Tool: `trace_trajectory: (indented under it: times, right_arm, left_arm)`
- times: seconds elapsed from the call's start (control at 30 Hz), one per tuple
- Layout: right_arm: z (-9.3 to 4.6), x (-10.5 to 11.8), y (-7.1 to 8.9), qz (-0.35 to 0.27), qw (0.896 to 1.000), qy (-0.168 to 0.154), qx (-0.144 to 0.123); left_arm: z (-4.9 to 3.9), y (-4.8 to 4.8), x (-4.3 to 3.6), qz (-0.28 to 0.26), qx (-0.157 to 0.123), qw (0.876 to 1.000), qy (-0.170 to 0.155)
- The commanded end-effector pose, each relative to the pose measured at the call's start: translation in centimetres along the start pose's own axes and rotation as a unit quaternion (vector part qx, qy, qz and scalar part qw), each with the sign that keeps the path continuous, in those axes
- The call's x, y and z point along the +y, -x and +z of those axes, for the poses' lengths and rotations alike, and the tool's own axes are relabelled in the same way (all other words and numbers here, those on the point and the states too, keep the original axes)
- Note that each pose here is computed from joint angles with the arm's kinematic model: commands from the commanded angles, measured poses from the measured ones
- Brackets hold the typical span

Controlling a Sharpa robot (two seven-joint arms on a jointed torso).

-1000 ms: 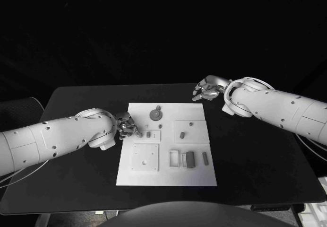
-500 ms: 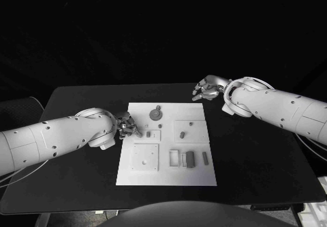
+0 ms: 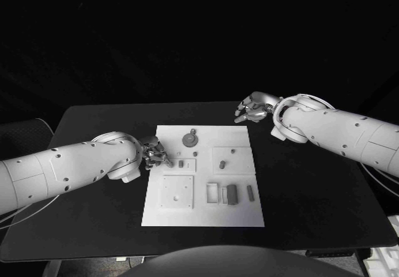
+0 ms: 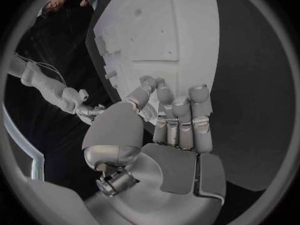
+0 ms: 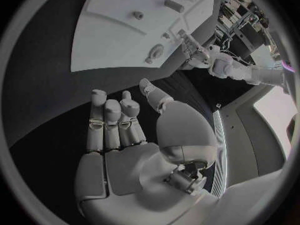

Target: Assemble the parts on the task board

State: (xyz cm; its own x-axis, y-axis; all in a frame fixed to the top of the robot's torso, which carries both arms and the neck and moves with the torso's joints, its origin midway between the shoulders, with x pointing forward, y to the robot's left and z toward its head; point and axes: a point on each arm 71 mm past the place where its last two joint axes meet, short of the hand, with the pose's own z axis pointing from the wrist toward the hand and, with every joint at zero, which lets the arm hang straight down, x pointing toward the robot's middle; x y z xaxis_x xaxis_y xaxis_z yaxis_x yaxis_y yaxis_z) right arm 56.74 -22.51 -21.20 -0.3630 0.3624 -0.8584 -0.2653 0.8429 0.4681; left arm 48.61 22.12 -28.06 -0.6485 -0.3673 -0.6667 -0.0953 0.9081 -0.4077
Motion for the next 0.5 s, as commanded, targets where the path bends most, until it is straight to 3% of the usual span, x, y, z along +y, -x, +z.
trace_trajectory:
  times: [0.03, 0.5]
  right_arm:
    - [-0.01, 0.01, -0.1, 0.0, 1.0, 0.002, 0.006]
    - [-0.04, -0.04, -0.11, 0.0, 1.0, 0.001, 0.006]
  left_arm:
    - [0.08, 0.23, 0.05, -0.009, -0.01, 1.0, -0.001]
    - [0.15, 0.23, 0.38, -0.018, 0.002, 1.0, 0.005]
